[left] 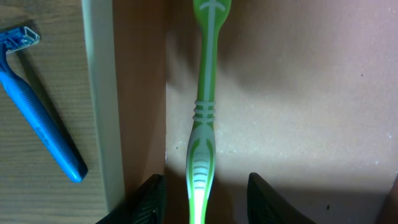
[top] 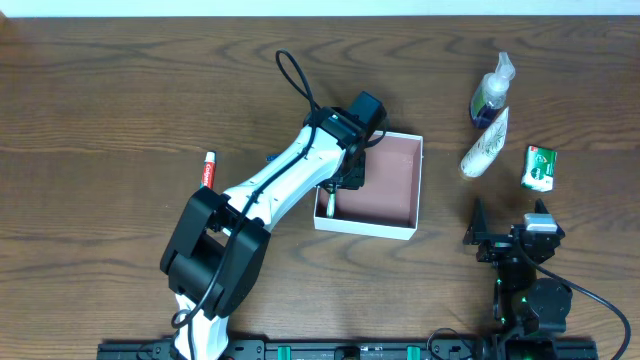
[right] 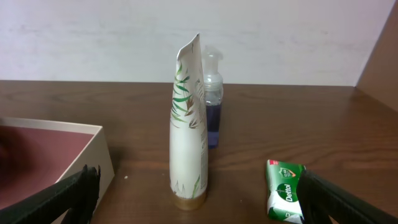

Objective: Pack container
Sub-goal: 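Lower the toothbrush along the box's left wall and release it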

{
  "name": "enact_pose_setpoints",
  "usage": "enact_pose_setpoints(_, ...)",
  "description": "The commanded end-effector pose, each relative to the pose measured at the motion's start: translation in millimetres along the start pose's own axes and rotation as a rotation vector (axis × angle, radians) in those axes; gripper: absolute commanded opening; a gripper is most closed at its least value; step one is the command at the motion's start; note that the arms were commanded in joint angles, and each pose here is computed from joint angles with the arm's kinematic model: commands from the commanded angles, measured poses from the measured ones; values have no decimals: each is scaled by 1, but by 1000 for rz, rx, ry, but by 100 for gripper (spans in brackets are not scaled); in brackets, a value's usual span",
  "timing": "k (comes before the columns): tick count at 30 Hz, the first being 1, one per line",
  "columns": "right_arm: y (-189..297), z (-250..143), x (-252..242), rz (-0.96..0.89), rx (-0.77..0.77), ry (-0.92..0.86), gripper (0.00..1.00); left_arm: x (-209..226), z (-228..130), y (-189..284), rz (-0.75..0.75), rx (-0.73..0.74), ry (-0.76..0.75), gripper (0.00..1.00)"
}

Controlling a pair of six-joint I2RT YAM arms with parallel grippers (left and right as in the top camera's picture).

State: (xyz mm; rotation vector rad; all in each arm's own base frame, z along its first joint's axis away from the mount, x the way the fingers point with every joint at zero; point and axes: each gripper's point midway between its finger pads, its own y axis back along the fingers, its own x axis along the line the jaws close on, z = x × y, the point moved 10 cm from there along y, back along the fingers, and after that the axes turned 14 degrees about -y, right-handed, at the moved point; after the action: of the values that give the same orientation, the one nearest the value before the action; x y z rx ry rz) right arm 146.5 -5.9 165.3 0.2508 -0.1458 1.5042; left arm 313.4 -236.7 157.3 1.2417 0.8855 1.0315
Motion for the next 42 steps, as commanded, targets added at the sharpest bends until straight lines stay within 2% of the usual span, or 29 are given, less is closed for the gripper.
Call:
enact_pose_setpoints(1, 0, -1, 1, 14, 4, 16, 99, 1, 2, 19, -6, -41, -16, 44)
enact_pose_setpoints(11, 0, -1, 1, 14, 3, 16, 99, -2, 0, 45, -29, -95, 7, 44)
enact_pose_setpoints(22, 0, -2, 1, 14, 4, 16, 99, -12, -3, 48, -39, -106, 33, 43)
enact_pose_setpoints(24, 0, -1, 1, 14, 3, 16, 99, -12, -1, 48, -41, -114, 30, 35)
enact_pose_setpoints(28, 0, -1, 1, 14, 3, 16, 99, -9, 1, 48, 1, -139, 35, 6)
enact_pose_setpoints(42, 0, -1, 1, 14, 3, 16, 99, -5, 0, 37, 44, -118, 12, 6)
